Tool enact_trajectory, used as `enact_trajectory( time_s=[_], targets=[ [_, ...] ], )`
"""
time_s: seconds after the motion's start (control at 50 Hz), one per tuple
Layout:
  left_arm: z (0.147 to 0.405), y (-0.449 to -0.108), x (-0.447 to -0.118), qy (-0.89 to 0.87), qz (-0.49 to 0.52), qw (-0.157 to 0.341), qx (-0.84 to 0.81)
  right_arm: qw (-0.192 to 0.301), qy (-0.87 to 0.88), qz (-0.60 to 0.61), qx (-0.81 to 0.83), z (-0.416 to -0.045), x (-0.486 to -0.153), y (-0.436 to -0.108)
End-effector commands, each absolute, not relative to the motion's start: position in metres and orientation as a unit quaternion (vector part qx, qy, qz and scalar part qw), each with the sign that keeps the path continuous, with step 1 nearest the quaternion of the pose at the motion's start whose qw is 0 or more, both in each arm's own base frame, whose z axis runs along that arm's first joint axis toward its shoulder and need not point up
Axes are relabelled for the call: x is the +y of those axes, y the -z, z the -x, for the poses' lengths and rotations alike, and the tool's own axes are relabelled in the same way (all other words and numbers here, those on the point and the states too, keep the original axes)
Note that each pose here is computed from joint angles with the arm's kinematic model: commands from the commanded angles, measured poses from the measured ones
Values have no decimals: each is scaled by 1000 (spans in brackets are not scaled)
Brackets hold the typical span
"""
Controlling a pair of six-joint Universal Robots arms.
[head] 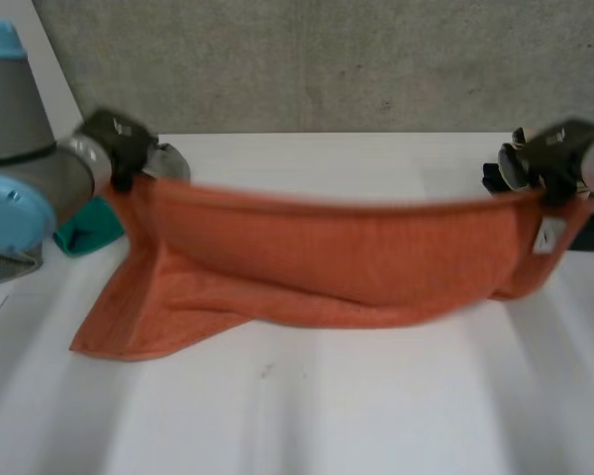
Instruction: Fold the laundry.
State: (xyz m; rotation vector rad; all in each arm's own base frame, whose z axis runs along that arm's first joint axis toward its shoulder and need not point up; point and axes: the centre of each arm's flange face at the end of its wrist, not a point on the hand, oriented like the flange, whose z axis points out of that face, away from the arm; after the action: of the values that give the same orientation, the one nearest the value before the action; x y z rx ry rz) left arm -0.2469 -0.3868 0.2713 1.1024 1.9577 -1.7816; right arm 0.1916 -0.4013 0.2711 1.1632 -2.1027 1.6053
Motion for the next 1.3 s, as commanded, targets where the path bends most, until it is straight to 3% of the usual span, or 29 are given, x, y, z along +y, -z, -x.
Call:
enact_trajectory(
  time_s=[0.02,0.14,0.24,0.4,0.62,0.72,0.86,1.06,1.14,1.2,1.3],
  targets=[
    [254,-378,-419,812,-255,133,508,141,-801,-237,-532,-215,-453,-363],
    [243,-445,-415,917,-137,74,368,100,-914,-131,-371,-213,-449,-427],
    [240,-443,-414,921,-118,57,368,93,-927,-125,-340,-212,-435,-434],
    [234,-383,-432,883,-133,48,448,82,-899,-154,-401,-216,-439,-386],
    [236,-246,-434,776,-203,30,597,52,-776,-224,-588,-215,-451,-255],
    [236,-191,-414,716,-259,38,647,40,-701,-256,-664,-212,-438,-193],
    [227,-168,-376,648,-325,63,685,52,-609,-302,-732,-200,-403,-156],
    [190,-174,-269,427,-446,71,784,120,-421,-431,-789,-144,-305,-189],
    [181,-179,-238,344,-489,50,800,117,-343,-486,-795,-129,-272,-194],
    [181,-185,-226,320,-516,32,794,112,-340,-514,-780,-127,-267,-198],
    [188,-195,-235,355,-526,44,772,100,-369,-502,-776,-130,-278,-200]
  ],
)
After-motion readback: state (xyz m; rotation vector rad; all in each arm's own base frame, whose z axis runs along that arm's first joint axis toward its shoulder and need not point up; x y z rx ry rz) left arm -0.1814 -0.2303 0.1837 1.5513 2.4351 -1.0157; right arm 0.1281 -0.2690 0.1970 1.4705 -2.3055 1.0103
